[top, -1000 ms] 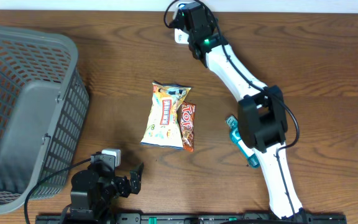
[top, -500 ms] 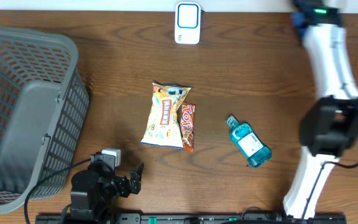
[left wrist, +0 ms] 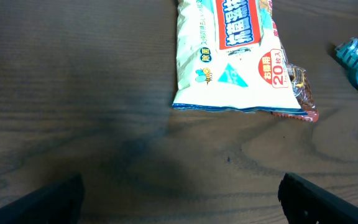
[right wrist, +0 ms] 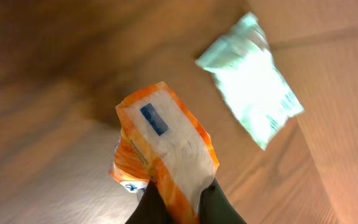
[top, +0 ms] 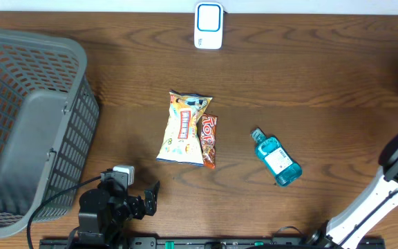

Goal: Scan the item barcode
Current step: 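Carry the orange box to the right edge and release it, then move the right gripper back over the blue Listerine bottle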

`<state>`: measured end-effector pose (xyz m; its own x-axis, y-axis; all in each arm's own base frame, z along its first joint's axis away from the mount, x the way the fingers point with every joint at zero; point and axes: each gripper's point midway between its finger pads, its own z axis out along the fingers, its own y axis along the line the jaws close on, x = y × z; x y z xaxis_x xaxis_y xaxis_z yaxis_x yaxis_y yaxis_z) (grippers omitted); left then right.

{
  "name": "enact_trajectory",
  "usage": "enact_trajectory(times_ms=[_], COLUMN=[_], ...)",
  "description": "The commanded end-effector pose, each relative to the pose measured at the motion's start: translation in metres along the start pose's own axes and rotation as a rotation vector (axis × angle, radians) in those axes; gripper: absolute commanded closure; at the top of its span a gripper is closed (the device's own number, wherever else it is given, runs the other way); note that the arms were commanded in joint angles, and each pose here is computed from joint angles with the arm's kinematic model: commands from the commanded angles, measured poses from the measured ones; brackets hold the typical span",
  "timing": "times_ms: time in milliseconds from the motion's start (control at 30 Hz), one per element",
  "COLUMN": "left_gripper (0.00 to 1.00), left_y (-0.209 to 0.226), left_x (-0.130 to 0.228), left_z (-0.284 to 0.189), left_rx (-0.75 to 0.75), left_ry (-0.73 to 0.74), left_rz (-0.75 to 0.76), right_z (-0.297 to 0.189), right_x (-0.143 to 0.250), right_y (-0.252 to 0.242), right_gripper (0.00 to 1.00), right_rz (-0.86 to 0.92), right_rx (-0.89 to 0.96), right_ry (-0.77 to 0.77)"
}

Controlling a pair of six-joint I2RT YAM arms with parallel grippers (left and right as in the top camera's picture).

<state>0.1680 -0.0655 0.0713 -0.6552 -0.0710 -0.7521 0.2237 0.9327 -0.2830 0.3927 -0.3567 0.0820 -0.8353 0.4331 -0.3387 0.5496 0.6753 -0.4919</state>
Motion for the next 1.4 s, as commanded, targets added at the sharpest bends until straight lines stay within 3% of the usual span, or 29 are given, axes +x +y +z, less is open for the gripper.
enact_trajectory(times_ms=[0, 67, 100, 167, 200, 400, 500, 700, 867, 1033, 1067, 1100, 1167, 1200, 1233, 1367], left_gripper=[0.00, 0.00, 0.00, 0.00, 0.00, 0.00, 0.00, 0.00, 0.00, 0.00, 0.00, 0.00, 0.00, 0.00, 0.00, 0.00], left_y=[0.002, 0.002, 0.002, 0.002, 0.002, 0.002, 0.002, 0.002, 0.002, 0.002, 0.002, 0.002, 0.002, 0.002, 0.002, 0.002], left_x=[0.011, 0.011, 0.011, 0.011, 0.011, 0.011, 0.011, 0.011, 0.011, 0.011, 0.011, 0.011, 0.011, 0.011, 0.011, 0.011], left_z=[0.000, 0.000, 0.000, 0.000, 0.000, 0.000, 0.000, 0.000, 0.000, 0.000, 0.000, 0.000, 0.000, 0.000, 0.000, 0.000], left_rx=[-0.005, -0.005, -0.005, -0.005, -0.005, -0.005, -0.005, -0.005, -0.005, -0.005, -0.005, -0.005, -0.005, -0.005, -0.005, -0.005], left_ry=[0.040, 0.040, 0.040, 0.040, 0.040, 0.040, 0.040, 0.040, 0.040, 0.040, 0.040, 0.040, 0.040, 0.040, 0.040, 0.040], left_rz=[-0.013, -0.012, -0.013, -0.013, -0.013, -0.013, -0.013, -0.013, -0.013, -0.013, -0.013, -0.013, -0.013, -0.013, -0.013, -0.013], right_z=[0.017, 0.021, 0.022, 0.021, 0.018, -0.065, -0.141, -0.272, -0.294, -0.282, -0.276, -0.265, -0.235, -0.226, -0.209, -0.158], right_x=[0.011, 0.018, 0.020, 0.020, 0.016, -0.038, -0.064, -0.070, -0.062, -0.066, -0.067, -0.068, -0.070, -0.071, -0.071, -0.069], right_y=[-0.030, -0.042, -0.044, -0.044, -0.039, -0.015, -0.019, -0.051, -0.078, -0.045, -0.033, -0.018, 0.017, 0.027, 0.046, 0.125], right_gripper=[0.93, 0.78, 0.53, 0.25, 0.03, 0.01, 0.01, 0.01, 0.01, 0.01, 0.05, 0.19, 0.72, 0.94, 0.99, 0.99], right_rz=[0.161, 0.228, 0.259, 0.293, 0.305, 0.397, 0.443, 0.509, 0.552, 0.493, 0.474, 0.453, 0.404, 0.388, 0.365, 0.172], right_rx=[0.035, 0.042, 0.035, -0.025, -0.078, -0.434, -0.543, -0.524, -0.402, -0.531, -0.568, -0.604, -0.657, -0.664, -0.671, -0.709], right_ry=[0.039, 0.060, 0.066, 0.064, 0.053, -0.147, -0.298, -0.545, -0.601, -0.555, -0.534, -0.501, -0.423, -0.401, -0.362, -0.304])
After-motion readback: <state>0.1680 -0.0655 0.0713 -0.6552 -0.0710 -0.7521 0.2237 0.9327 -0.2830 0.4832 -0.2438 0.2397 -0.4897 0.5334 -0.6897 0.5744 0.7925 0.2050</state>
